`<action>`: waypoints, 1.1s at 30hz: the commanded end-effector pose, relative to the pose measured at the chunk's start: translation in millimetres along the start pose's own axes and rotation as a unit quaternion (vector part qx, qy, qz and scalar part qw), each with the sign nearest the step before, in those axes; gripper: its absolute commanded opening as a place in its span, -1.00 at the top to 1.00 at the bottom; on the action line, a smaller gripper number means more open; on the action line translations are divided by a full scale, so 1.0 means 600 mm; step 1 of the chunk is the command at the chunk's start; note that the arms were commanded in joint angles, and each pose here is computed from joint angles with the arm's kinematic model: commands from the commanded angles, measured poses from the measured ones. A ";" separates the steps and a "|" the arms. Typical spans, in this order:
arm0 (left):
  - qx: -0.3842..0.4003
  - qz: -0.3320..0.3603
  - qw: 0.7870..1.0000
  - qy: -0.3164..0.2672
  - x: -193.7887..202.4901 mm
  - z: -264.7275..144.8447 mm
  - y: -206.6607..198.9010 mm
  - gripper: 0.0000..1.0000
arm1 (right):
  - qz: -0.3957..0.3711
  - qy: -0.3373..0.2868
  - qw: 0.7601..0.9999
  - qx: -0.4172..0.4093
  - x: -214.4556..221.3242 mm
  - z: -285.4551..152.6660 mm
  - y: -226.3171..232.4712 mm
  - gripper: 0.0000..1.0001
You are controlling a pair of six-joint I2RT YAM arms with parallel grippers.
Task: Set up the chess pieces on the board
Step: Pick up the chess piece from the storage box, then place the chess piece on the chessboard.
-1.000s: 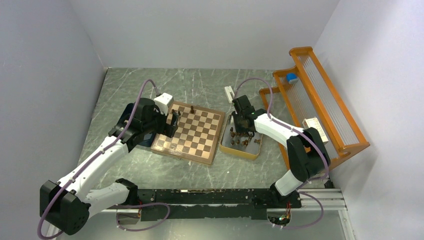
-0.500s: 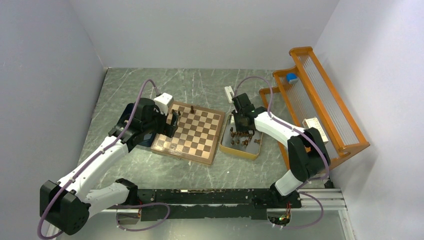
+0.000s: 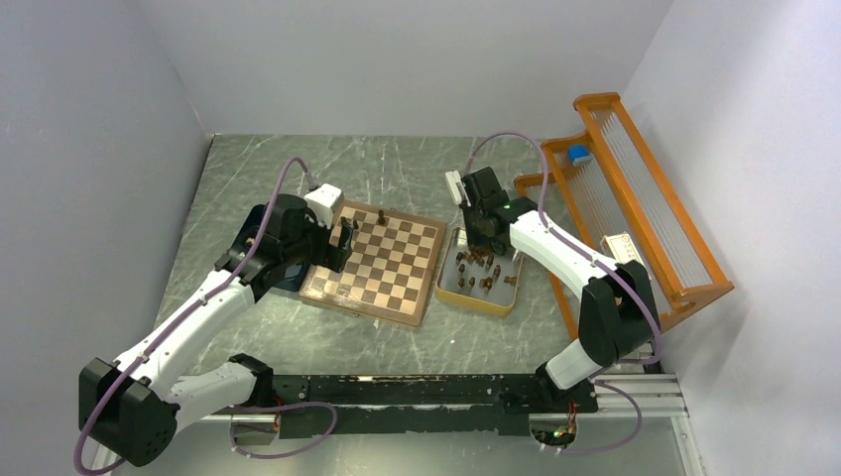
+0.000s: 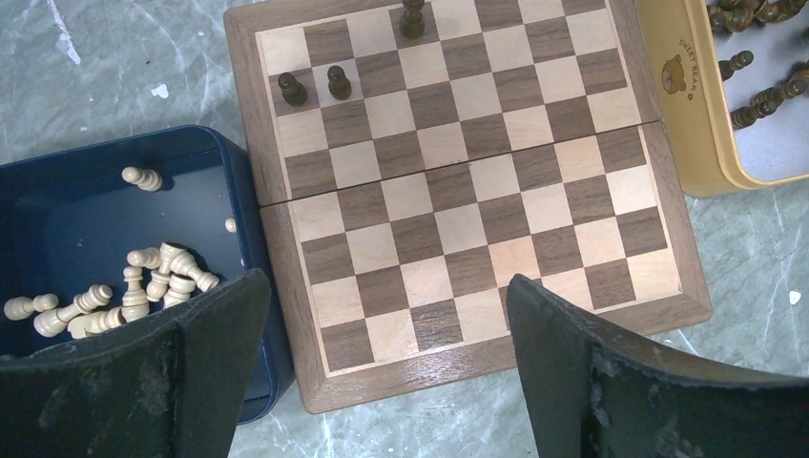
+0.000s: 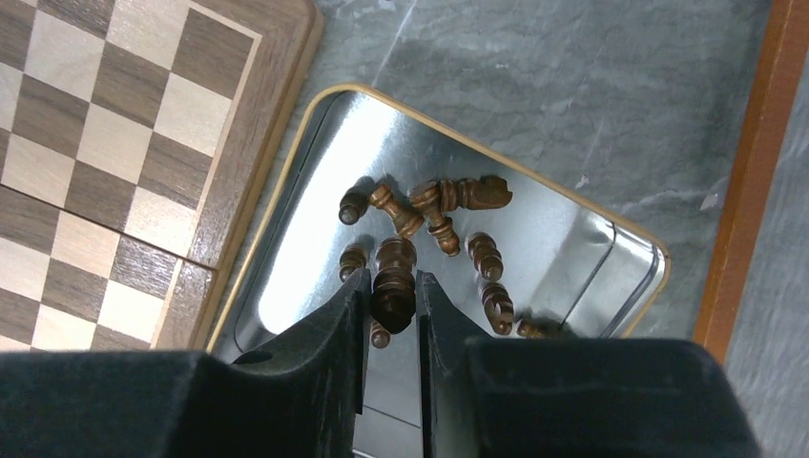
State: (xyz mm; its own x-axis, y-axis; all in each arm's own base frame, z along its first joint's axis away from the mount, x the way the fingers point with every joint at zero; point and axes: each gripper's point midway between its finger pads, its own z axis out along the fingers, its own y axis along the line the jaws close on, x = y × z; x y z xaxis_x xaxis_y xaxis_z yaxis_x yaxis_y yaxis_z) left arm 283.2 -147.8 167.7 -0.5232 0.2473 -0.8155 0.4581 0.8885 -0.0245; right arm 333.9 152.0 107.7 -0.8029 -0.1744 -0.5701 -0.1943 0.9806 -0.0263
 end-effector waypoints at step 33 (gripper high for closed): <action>-0.184 -0.068 0.968 -0.157 -0.081 -0.138 0.102 -0.96 | -0.106 -0.051 0.991 -0.069 -0.147 0.097 0.288 0.78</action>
State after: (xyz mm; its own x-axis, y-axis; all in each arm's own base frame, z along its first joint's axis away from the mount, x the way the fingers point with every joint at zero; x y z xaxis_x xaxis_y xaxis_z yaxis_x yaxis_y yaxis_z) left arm 277.5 -85.0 246.5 -0.3216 0.0428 -0.9459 0.1376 0.9905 -0.0020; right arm 392.6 335.7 98.5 -0.6981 -0.3512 -0.6239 -0.4329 0.9012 -0.0230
